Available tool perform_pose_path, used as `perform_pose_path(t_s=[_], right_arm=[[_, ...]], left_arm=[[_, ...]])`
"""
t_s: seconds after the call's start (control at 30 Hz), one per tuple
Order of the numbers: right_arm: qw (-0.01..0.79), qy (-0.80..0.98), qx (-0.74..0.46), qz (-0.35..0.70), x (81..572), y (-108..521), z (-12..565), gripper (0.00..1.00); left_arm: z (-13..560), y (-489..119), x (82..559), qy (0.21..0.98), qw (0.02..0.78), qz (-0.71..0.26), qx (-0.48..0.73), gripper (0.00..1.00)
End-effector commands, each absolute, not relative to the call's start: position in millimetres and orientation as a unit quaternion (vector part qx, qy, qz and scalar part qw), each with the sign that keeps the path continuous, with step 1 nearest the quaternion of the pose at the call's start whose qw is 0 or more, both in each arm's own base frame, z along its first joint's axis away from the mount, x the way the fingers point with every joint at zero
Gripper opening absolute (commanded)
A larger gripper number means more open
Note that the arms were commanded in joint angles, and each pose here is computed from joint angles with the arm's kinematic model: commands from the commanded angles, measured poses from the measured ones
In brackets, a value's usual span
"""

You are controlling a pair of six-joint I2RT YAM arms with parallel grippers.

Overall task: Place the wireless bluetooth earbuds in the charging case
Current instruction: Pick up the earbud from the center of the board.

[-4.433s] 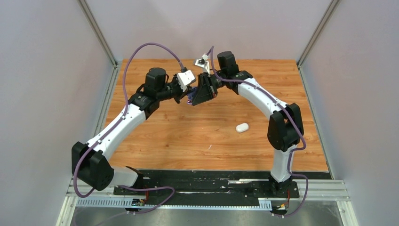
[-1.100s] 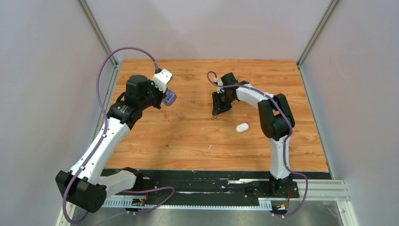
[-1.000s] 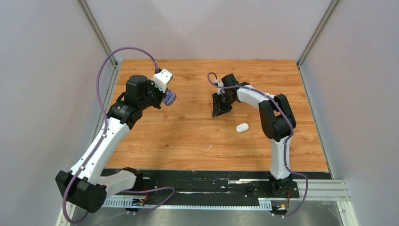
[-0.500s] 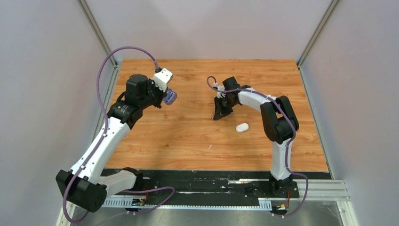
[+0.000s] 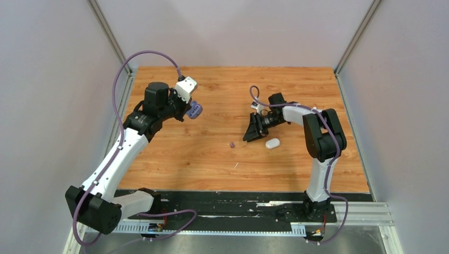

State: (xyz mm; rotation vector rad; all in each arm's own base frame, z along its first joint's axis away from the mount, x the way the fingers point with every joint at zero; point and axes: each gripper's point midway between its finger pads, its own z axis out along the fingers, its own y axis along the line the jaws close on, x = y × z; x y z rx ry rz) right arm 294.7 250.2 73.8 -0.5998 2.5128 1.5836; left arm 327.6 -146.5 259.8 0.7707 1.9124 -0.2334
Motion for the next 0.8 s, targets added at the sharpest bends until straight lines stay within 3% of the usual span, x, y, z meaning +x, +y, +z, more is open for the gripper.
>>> perform_pose_path(t_s=[0.0,0.1,0.2,0.47,0.77], right_arm=[[0.14,0.896,-0.098,0.41,367,211,68,0.41],[0.19,0.871,-0.148,0.428,388,216,113,0.34],[0.219,0.836,-0.275,0.422,367,242,129,0.34],[0.259,0.767,-0.447,0.381,335,285,121,0.38],[0.258,0.696,-0.551,0.381,367,302,86,0.4]], left_arm=[[291,-156,333,0.768,0.537,-0.117,0.328,0.0],[293,-156,333,0.767,0.54,-0.117,0.326,0.0],[290,-155,332,0.77,0.538,-0.117,0.323,0.0],[287,-151,330,0.774,0.531,-0.106,0.329,0.0],[282,-145,323,0.78,0.522,-0.1,0.33,0.0]])
